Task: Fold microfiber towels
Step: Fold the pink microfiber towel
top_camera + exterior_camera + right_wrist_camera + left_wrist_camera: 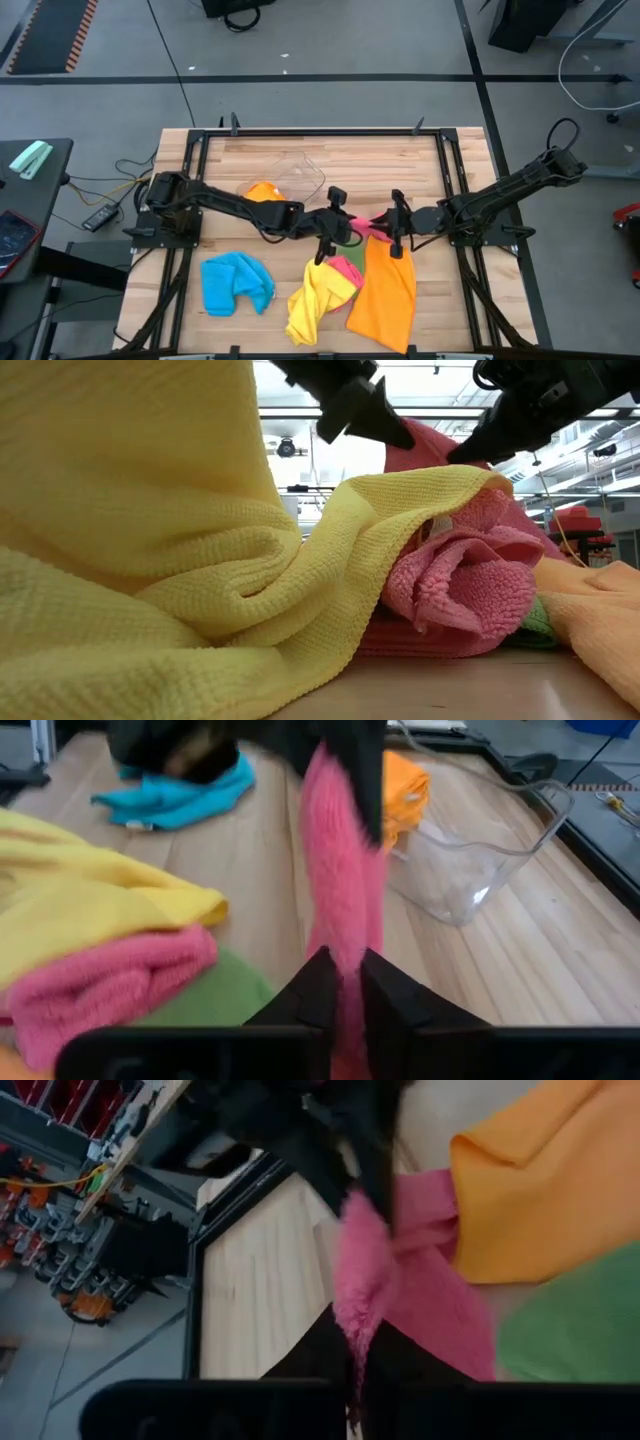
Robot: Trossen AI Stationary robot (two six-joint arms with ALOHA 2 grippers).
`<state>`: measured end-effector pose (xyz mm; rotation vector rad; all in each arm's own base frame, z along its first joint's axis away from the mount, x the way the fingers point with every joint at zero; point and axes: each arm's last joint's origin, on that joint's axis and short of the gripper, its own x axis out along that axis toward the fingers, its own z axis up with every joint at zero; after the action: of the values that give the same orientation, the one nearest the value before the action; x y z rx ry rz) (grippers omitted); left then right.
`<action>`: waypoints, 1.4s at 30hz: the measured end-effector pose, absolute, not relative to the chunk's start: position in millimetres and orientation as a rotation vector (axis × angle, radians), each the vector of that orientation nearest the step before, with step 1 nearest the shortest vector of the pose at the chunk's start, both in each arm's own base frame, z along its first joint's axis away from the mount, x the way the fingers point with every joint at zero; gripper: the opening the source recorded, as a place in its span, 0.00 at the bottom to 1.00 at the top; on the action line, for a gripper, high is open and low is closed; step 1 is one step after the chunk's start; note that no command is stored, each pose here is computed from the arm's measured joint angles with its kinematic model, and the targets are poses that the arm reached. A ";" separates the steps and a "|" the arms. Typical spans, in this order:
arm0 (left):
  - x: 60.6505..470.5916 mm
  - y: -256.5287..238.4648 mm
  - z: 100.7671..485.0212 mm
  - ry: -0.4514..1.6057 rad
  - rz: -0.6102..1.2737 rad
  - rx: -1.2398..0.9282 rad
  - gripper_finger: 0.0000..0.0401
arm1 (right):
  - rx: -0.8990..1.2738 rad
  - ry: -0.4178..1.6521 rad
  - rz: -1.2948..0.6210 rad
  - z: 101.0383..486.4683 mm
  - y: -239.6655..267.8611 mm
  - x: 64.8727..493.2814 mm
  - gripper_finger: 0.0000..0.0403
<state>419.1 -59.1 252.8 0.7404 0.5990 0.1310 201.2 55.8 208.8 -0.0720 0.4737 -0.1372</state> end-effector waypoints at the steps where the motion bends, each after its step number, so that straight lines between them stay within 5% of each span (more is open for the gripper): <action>1: 419.7 -59.1 257.0 0.607 0.134 0.740 0.02 | -0.081 0.484 -0.136 207.9 55.7 200.6 0.15; 11: 417.8 -34.2 314.0 0.757 0.140 0.602 0.02 | -0.085 0.492 -0.138 219.4 54.4 196.7 0.35; 21: 403.2 -18.7 360.9 0.837 0.173 0.514 0.02 | -0.178 0.480 -0.129 226.5 55.5 197.3 0.38; 32: 381.4 -31.7 344.8 1.084 0.087 0.434 0.02 | -0.233 0.578 -0.120 185.1 65.7 222.0 0.38; 42: 376.5 -48.0 342.1 1.111 0.063 0.415 0.05 | -0.319 0.635 -0.102 150.3 71.9 243.0 0.44</action>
<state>376.5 -48.0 342.1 0.4155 1.1111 0.0631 243.0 71.9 150.3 -0.3193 0.6352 -0.1022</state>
